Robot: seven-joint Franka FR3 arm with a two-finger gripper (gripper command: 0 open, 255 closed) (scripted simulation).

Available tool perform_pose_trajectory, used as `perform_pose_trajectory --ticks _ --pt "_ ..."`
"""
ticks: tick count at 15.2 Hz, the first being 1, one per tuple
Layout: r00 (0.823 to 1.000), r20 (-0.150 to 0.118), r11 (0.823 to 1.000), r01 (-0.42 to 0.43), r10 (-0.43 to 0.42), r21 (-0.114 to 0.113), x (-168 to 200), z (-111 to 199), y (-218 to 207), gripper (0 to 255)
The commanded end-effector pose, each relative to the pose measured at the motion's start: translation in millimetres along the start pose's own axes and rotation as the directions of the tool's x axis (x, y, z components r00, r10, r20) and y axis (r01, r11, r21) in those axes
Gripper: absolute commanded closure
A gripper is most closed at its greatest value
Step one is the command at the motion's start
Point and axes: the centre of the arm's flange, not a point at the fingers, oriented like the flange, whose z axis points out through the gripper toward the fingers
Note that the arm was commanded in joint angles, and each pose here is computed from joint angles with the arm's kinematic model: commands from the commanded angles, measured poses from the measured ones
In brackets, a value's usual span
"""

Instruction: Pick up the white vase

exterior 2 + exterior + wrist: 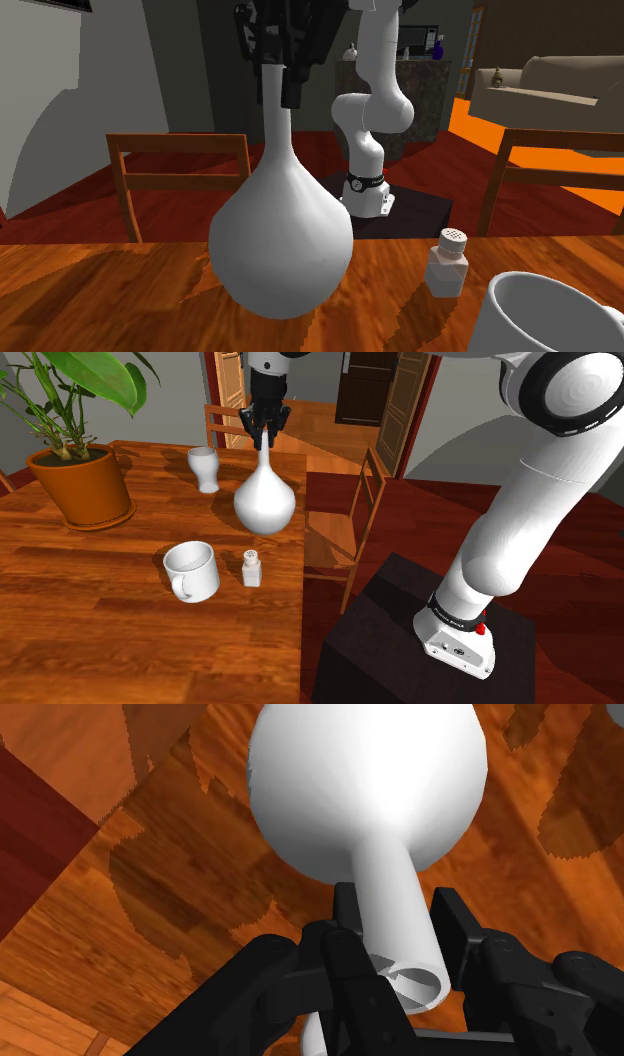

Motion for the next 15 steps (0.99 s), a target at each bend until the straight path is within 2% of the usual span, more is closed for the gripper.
perform_pose_trajectory --ticks 1,13,15 --pt "1.0 -0.001 1.0 0.0 0.0 0.0 1.9 -9.4 -0.2 255" --pt "1.0 -0.001 1.0 0.0 0.0 0.0 12.0 -72.0 -0.5 255" --pt "1.0 -0.001 1.0 0.0 0.0 0.0 12.1 -72.8 -0.5 255"
